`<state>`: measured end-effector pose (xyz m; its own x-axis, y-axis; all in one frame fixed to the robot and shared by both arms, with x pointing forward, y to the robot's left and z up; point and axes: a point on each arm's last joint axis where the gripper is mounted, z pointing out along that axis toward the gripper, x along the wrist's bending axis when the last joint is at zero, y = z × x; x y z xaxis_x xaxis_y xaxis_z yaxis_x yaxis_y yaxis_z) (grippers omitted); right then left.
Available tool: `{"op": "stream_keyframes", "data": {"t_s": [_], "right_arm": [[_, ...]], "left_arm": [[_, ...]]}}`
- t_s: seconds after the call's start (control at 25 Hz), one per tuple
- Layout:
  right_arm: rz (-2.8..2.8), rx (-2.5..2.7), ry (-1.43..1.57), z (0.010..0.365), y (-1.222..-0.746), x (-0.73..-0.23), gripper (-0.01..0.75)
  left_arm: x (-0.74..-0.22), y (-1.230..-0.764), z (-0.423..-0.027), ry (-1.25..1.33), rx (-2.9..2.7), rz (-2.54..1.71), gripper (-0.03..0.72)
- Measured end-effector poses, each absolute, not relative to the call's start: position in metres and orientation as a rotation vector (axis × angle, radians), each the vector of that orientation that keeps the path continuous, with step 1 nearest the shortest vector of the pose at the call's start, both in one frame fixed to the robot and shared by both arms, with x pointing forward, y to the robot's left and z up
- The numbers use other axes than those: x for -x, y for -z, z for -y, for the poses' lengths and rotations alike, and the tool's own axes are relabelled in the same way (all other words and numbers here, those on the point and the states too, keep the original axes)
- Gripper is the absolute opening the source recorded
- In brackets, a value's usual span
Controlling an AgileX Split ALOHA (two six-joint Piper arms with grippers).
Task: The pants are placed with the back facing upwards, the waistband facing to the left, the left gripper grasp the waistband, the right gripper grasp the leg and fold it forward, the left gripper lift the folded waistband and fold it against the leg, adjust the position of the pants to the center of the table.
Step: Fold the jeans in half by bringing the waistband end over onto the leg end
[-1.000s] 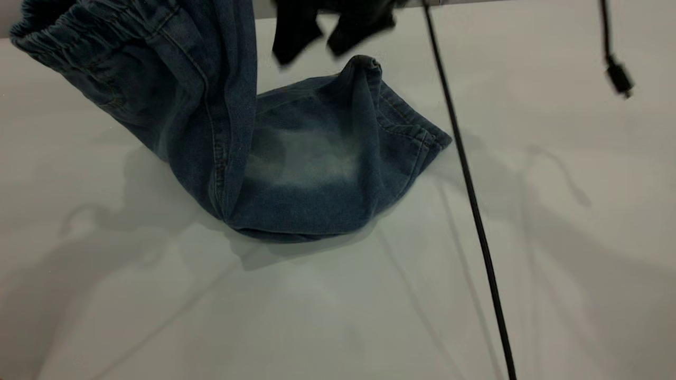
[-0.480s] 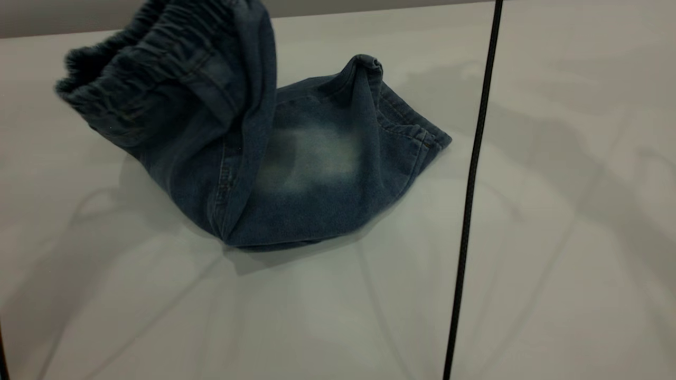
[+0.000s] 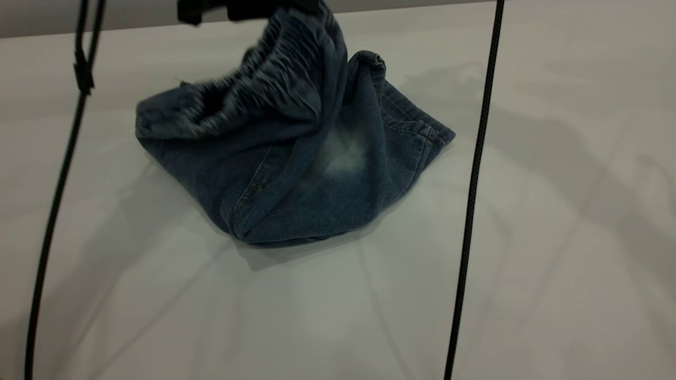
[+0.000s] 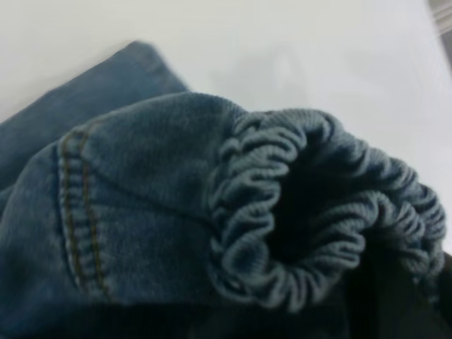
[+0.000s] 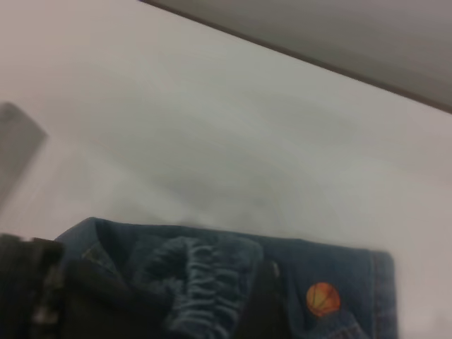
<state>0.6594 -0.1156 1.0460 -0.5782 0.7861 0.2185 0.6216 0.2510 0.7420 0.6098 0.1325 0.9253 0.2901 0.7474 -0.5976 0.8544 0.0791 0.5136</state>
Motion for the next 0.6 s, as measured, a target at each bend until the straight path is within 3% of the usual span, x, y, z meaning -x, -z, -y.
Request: {"op": "stream_keyframes", "data": {"t_s": [0.4, 0.6], "right_arm": [[-2.353, -1.325, -1.219, 0.115, -1.044, -0.658, 0.542], [-2.401, -1.328, -1.206, 0.114, -1.042, -0.654, 0.542]], "left_arm": [[-0.631, -0.899, -0.124, 0.193, -1.691, -1.485, 0.085], [-0.632, -0.901, -0.124, 0.184, -1.692, -1.478, 0.153]]}}
